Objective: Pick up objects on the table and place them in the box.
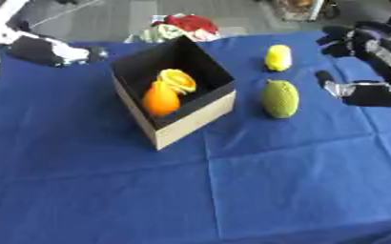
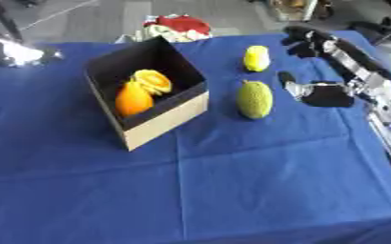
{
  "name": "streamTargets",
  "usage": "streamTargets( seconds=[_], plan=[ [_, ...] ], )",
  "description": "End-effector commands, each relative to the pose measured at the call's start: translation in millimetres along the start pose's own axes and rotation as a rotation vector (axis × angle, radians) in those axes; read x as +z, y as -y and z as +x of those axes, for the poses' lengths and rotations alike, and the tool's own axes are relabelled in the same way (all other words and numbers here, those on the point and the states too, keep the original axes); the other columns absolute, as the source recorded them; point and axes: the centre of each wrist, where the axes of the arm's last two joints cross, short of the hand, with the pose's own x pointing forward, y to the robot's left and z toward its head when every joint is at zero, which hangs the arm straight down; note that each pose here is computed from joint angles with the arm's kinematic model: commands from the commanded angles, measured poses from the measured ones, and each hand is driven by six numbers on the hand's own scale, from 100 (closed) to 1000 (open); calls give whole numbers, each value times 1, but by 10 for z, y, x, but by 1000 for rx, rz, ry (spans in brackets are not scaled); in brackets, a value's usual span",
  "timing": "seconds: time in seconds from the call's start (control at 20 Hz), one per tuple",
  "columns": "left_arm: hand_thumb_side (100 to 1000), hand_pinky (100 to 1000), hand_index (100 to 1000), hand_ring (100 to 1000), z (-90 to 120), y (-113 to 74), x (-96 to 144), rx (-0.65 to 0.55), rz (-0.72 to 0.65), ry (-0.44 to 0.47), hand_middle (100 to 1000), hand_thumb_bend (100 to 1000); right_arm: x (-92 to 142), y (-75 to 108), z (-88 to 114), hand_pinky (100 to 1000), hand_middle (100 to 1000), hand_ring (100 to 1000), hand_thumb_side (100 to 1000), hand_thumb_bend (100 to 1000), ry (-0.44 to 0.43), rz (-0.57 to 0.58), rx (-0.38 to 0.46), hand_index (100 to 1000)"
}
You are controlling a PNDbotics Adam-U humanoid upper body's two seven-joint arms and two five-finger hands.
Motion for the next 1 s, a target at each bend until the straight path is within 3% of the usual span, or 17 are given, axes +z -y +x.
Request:
streamTargets(
  seconds=[0.05, 0.15, 0.3, 0.75, 0.95, 1.0],
  plan=[
    [415, 745, 826, 706, 38, -103, 172, 53, 72, -27, 680, 714, -45, 62, -183, 891, 904, 903, 100, 355, -107, 209, 130, 961],
    [419, 742, 823, 703, -35, -19, 333, 93, 86, -80, 675, 712, -118, 49, -290, 900, 916, 920, 100, 385, -169, 283, 191, 963],
    [428, 739, 821, 701, -92, 80, 497, 134, 100, -129, 671, 711, -168, 40, -444, 904, 923, 928, 100, 432, -248, 307, 236, 968],
    [432, 728, 817, 691, -206, 283, 736, 223, 136, -225, 658, 705, -387, -105, -637, 888, 899, 902, 105, 460, -325, 236, 224, 956],
    [434, 726, 816, 688, -228, 351, 766, 250, 139, -243, 655, 702, -514, -259, -673, 834, 830, 827, 100, 411, -335, 222, 204, 911],
    [436, 726, 815, 687, -229, 364, 770, 254, 138, -244, 653, 698, -535, -288, -679, 757, 762, 742, 100, 372, -336, 212, 204, 848]
  ],
)
